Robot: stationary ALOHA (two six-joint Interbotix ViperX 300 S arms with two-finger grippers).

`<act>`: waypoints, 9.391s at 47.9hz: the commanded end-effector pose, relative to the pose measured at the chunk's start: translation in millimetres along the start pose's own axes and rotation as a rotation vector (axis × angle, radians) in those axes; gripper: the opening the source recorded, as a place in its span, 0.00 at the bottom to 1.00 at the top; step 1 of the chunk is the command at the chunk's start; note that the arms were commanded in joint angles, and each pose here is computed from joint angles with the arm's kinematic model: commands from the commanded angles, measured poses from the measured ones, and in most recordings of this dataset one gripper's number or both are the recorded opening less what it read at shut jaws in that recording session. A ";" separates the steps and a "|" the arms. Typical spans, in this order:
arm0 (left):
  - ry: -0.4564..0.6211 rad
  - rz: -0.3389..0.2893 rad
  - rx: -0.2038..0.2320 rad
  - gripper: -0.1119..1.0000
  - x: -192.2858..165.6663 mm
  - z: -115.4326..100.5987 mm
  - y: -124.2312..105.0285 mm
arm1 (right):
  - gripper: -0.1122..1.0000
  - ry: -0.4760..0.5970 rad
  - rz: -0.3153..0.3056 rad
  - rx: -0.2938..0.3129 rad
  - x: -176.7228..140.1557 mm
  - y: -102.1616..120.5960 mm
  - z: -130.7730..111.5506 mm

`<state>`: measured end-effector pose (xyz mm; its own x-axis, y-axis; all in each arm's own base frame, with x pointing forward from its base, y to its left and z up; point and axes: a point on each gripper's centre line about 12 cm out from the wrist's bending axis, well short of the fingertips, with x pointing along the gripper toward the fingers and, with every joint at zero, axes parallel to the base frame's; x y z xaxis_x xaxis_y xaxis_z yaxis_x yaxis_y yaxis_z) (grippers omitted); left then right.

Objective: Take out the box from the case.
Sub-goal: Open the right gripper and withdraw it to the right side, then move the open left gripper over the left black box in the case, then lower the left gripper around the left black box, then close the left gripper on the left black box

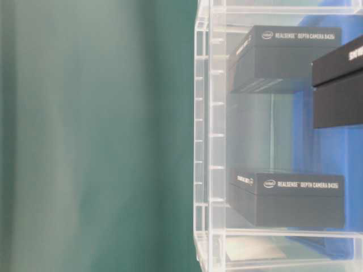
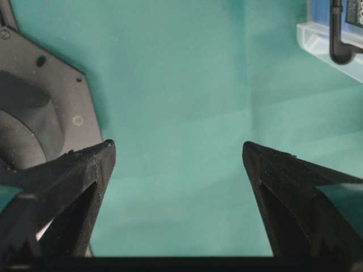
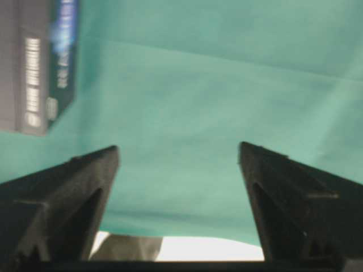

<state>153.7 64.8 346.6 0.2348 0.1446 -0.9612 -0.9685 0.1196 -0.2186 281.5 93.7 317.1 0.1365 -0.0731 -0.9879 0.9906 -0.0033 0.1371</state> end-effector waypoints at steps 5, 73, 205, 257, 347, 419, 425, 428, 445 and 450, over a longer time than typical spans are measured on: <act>-0.011 -0.020 0.001 0.98 -4.7 0.6 -1.4 | 0.89 0.014 0.023 0.015 -14.6 -37.2 5.6; -0.008 -0.007 0.001 0.98 -3.0 1.1 -1.8 | 0.89 -0.127 0.013 -0.015 11.1 -81.9 199.1; 0.004 -0.008 0.078 0.98 53.2 61.3 -239.0 | 0.89 -0.122 0.038 -0.018 12.5 -80.5 201.5; 0.005 0.000 0.063 0.98 56.0 61.2 -238.7 | 0.89 -0.126 0.050 -0.015 12.4 -79.1 201.9; 0.015 0.058 0.008 0.98 158.9 55.1 -229.7 | 0.89 -0.122 0.045 -0.033 20.2 -80.2 200.1; -0.008 0.098 -0.034 0.98 205.2 48.5 -206.6 | 0.89 -0.137 0.082 -0.035 21.5 -76.1 201.6; -0.005 0.106 -0.032 0.98 203.9 47.8 -206.5 | 0.89 -0.140 0.089 -0.035 21.4 -75.3 201.9; -0.002 0.110 -0.033 0.98 204.2 47.6 -206.4 | 0.89 -0.141 0.088 -0.036 21.8 -75.0 202.3; 0.004 0.124 -0.032 0.98 203.4 46.1 -206.0 | 0.89 -0.144 0.093 -0.038 22.1 -74.4 202.5; 0.006 0.116 -0.029 0.96 204.2 45.9 -207.1 | 0.89 -0.145 0.098 -0.037 21.2 -74.1 202.4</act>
<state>406.0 115.7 199.7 0.1113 0.1521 -0.9821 -0.9924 0.0695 -0.1017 206.9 -109.4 296.5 0.2151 -0.2084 -0.9541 0.9766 0.0428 0.2108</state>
